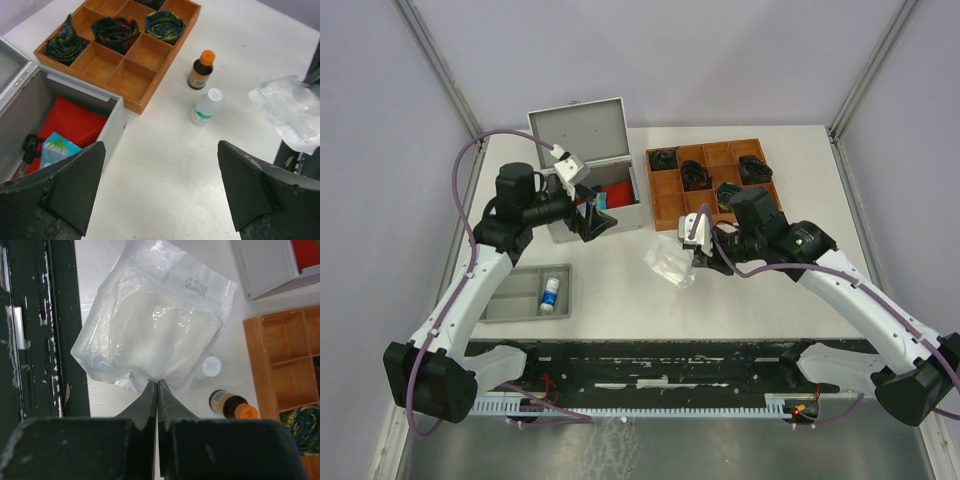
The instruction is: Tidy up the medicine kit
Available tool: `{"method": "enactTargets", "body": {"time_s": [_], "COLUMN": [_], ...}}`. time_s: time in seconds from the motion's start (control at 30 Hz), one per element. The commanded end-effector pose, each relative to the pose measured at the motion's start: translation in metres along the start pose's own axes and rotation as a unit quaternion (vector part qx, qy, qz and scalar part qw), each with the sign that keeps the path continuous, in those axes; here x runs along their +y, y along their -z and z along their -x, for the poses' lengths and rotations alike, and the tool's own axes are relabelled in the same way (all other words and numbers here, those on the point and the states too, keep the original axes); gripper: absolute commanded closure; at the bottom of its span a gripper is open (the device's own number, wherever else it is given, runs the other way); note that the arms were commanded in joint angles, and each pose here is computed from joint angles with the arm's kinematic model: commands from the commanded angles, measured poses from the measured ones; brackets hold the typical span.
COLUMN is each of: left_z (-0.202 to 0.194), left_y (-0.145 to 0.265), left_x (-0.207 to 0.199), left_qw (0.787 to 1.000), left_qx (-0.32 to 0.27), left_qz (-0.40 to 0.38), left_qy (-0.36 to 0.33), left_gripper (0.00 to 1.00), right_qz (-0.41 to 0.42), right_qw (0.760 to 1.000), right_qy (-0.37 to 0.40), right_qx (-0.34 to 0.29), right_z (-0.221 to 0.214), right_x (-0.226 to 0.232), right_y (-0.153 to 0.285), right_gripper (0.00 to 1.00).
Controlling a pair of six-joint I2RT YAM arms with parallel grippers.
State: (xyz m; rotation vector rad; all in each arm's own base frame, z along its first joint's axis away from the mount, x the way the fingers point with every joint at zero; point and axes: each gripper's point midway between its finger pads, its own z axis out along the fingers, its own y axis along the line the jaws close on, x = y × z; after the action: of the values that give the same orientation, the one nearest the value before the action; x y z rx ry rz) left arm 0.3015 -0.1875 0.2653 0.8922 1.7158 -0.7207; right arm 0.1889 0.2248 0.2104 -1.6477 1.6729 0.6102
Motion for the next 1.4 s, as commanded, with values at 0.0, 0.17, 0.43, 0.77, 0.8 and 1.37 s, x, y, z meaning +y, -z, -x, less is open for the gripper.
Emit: {"method": "enactTargets", "body": {"time_s": [0.0,0.17,0.43,0.77,0.8,1.37], "left_z": [0.042,0.038,0.034,0.039,0.039,0.029], "left_y": [0.006,0.001,-0.009,-0.041,-0.043,-0.063], "left_x": [-0.028,-0.044,-0.077,-0.089,-0.09,-0.105], "left_qw": [0.995,0.984,0.962,0.948,0.945,0.911], "left_qx": [-0.06,-0.059,-0.061,-0.027,-0.028,0.001], "left_qz": [-0.061,-0.098,-0.15,-0.183,-0.186,-0.215], "left_qy": [0.044,0.133,0.219,0.258,0.266,0.353], "left_gripper": [0.0,0.01,0.0,0.05,0.05,0.25], "right_qz": [-0.059,-0.075,-0.088,-0.118,-0.119,-0.132], "right_qw": [0.995,0.99,0.989,0.986,0.986,0.985], "right_qy": [0.007,-0.016,-0.023,-0.019,-0.019,-0.019], "right_qx": [-0.084,-0.122,-0.118,-0.112,-0.111,-0.107], "right_z": [0.056,0.066,0.06,0.056,0.055,0.053], "right_x": [-0.034,-0.042,-0.045,-0.049,-0.049,-0.054], "right_y": [0.007,-0.001,-0.005,0.004,0.004,0.005], "right_gripper": [0.99,0.99,0.99,0.99,0.99,0.99]}}
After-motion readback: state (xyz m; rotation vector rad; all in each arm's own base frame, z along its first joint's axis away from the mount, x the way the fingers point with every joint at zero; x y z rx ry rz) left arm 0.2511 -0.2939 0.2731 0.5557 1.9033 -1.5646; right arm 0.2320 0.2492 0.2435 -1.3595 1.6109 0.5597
